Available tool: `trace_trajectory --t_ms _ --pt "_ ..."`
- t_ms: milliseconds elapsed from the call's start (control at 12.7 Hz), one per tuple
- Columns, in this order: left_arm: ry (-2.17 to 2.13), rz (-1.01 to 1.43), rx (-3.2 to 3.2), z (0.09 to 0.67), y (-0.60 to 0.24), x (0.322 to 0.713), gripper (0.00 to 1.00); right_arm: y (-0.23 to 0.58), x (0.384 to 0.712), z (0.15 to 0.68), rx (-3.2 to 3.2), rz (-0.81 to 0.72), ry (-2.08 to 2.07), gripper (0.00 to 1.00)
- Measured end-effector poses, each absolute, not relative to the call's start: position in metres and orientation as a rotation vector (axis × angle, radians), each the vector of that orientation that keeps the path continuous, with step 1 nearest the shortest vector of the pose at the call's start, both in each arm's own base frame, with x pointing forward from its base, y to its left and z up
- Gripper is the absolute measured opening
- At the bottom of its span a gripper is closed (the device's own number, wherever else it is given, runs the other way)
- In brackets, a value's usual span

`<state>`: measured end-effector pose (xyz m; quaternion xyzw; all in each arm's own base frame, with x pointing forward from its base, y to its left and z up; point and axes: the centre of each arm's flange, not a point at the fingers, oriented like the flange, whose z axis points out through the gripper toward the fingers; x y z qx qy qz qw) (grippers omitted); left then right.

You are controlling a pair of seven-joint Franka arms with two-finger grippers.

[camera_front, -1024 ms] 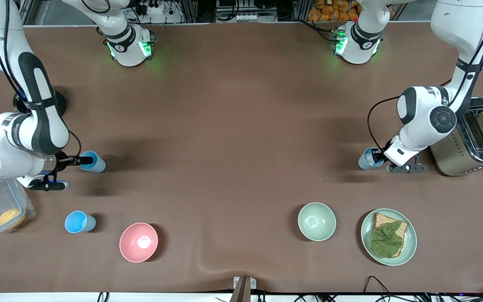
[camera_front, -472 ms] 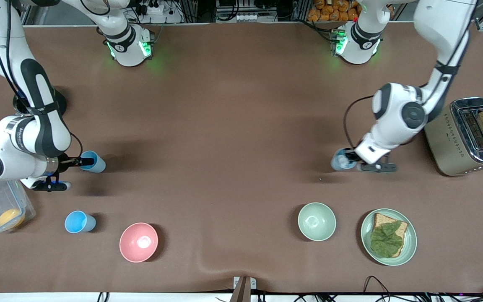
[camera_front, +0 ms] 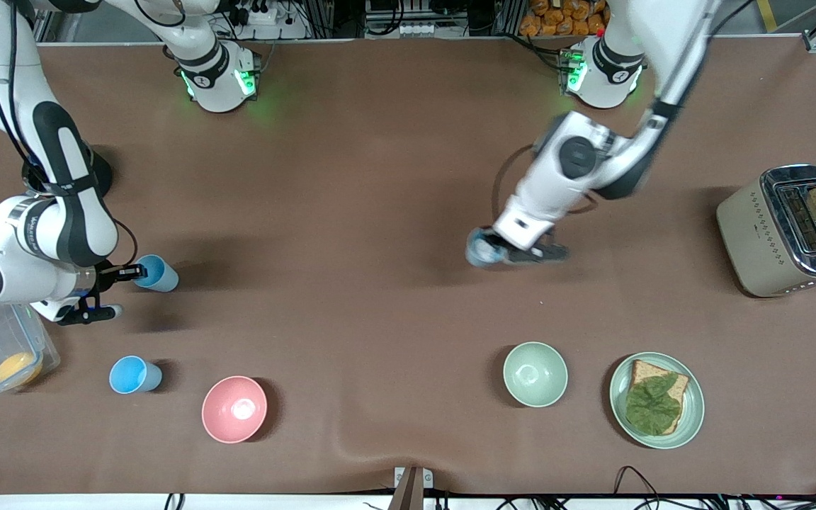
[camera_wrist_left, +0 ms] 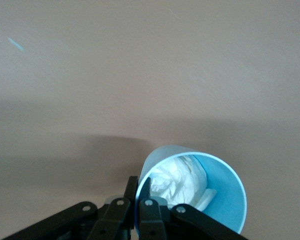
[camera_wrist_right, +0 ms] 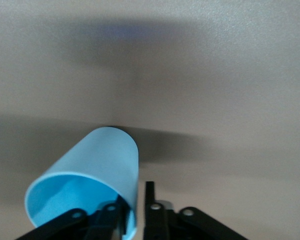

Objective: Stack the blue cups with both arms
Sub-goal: 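Carry the cup with the left gripper to the table middle and set it down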

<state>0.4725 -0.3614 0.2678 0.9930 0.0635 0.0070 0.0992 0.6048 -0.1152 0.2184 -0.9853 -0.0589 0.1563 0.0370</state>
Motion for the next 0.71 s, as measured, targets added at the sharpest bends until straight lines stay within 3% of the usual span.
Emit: trace_trajectory --t_ms 79,315,709 --pt "0.203 0.007 2.935 0.264 -0.387 0.459 0.04 -0.115 0.605 0.219 -3.024 0.479 -0.183 0.04" --pt "0.201 0.018 2.947 0.251 -0.445 0.437 0.04 -0.106 0.607 0.228 -3.005 0.516 -0.208 0.03" --pt "0.132 0.014 2.938 0.226 -0.490 0.438 0.04 -0.033 0.630 0.315 -2.958 0.629 -0.199 0.03"
